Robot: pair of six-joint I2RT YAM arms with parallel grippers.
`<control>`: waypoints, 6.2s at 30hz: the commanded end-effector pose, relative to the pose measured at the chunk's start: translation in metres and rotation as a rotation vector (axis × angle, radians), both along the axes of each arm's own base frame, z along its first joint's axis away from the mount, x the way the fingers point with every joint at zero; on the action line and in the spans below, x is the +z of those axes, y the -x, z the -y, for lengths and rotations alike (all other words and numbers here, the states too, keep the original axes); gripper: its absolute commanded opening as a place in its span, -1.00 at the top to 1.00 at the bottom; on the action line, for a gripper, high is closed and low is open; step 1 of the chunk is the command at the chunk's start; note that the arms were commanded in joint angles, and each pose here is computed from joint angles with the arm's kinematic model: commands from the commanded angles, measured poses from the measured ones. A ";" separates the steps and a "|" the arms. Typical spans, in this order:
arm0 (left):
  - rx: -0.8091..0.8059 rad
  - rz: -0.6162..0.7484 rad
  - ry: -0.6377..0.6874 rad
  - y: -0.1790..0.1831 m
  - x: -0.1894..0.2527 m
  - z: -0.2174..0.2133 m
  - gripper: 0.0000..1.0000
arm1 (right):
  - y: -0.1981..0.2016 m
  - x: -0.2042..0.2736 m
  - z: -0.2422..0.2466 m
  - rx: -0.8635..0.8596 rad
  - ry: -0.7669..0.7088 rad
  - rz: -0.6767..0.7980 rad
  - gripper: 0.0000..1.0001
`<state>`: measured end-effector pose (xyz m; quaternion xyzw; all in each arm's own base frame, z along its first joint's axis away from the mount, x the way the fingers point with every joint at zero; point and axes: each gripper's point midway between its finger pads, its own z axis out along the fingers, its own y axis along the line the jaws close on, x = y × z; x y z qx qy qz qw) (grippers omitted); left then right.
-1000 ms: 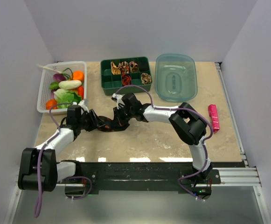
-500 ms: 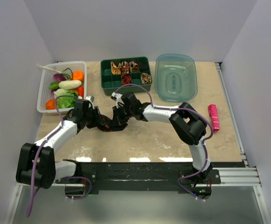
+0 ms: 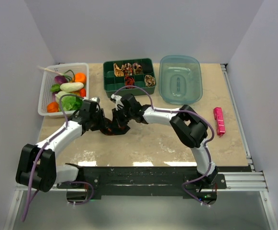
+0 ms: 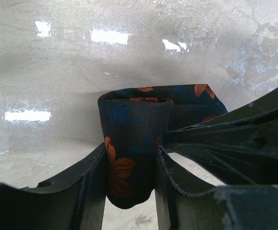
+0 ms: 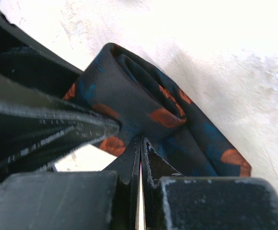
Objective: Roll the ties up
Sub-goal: Roll the tie at the center of the board, then pick up the tie at the center of the board.
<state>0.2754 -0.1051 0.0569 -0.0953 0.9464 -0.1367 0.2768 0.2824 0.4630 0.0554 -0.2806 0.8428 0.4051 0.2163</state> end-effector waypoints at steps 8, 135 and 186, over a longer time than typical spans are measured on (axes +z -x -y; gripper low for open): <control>-0.004 0.011 -0.235 -0.010 0.013 0.008 0.80 | 0.007 0.011 -0.027 0.032 -0.044 0.010 1.00; 0.176 0.158 0.449 0.027 -0.013 -0.013 -0.79 | -0.001 0.024 -0.019 0.059 -0.062 0.055 1.00; -0.119 0.552 0.737 0.009 0.069 0.028 -0.02 | -0.039 0.102 0.063 -0.039 -0.312 -0.043 -0.75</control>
